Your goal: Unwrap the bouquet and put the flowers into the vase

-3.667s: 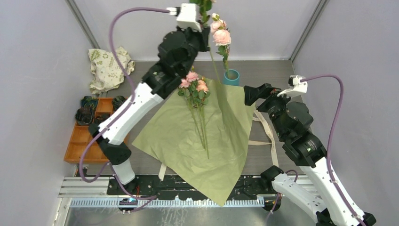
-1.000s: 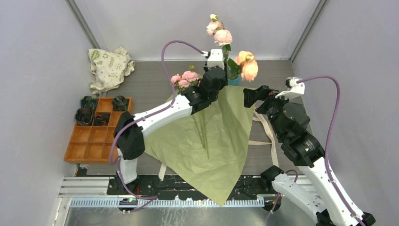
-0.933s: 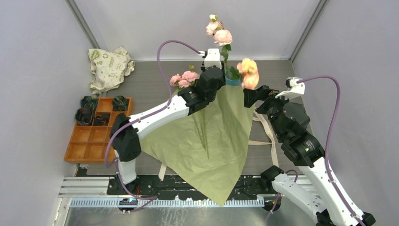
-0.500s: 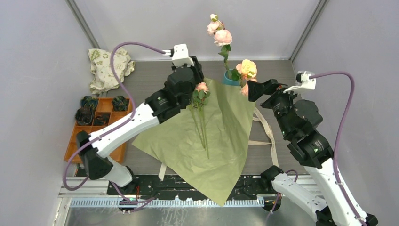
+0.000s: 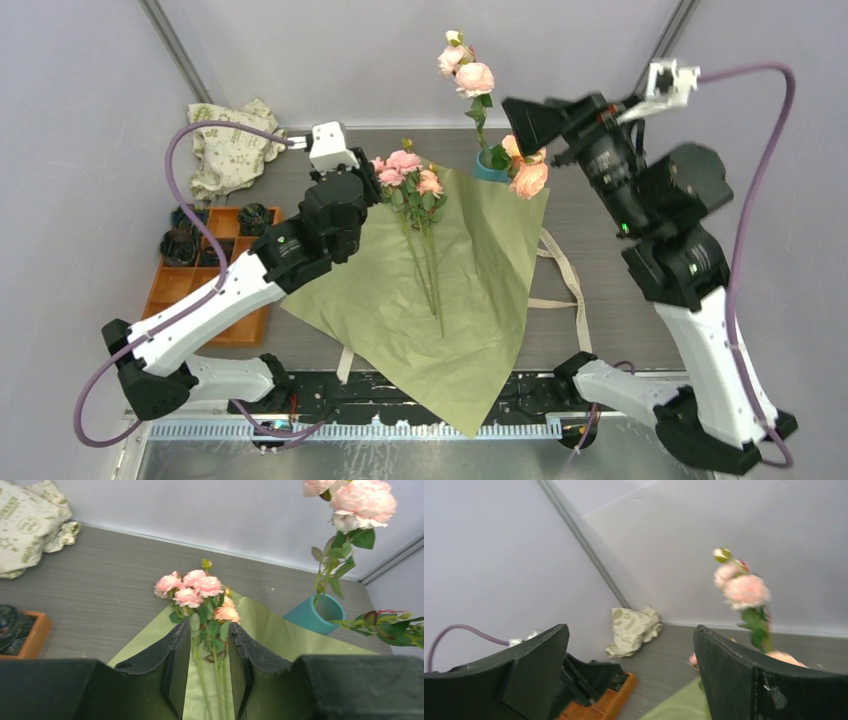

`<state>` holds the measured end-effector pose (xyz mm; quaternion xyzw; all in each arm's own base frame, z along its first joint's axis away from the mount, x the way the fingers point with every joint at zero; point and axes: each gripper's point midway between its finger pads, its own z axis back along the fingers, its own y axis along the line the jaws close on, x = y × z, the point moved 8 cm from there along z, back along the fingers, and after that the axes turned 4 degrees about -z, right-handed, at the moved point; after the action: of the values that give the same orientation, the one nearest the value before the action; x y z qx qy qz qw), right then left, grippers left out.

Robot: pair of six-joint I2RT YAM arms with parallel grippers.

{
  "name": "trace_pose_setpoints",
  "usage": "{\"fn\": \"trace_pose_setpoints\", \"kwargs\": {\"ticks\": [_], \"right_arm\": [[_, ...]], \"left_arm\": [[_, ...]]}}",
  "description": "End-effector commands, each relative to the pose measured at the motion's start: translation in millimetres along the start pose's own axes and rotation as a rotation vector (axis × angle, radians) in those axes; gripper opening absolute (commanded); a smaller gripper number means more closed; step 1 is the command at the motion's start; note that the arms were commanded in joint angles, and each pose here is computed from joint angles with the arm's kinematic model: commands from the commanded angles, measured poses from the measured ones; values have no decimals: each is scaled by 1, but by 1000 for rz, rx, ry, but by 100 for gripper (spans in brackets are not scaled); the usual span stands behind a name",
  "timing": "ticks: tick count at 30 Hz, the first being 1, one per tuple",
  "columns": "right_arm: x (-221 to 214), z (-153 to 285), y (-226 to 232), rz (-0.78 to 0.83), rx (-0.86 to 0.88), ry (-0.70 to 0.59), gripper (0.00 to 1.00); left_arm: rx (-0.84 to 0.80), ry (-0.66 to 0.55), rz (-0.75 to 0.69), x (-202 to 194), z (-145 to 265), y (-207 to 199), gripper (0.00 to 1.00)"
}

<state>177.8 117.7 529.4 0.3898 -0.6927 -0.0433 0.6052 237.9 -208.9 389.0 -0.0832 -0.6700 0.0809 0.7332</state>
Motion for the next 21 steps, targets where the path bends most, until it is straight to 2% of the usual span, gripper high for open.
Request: {"fn": "trace_pose_setpoints", "kwargs": {"ticks": [1,4,7,10,15,21], "right_arm": [[-12,-53,35,-41,178,131,100],[-41,-76,66,71,155,178,100],[-80,-95,91,112,201,308,99],[-130,-104,99,157,172,446,99],[-222,-92,78,196,63,705,97],[-300,-74,29,254,-159,927,84]], "left_arm": [[101,-47,51,27,27,40,34],[185,-62,48,33,43,68,34],[259,-82,62,35,56,92,34],[376,-118,98,42,73,120,32],[482,-199,164,54,102,165,31],[479,-221,186,56,109,174,30]]}}
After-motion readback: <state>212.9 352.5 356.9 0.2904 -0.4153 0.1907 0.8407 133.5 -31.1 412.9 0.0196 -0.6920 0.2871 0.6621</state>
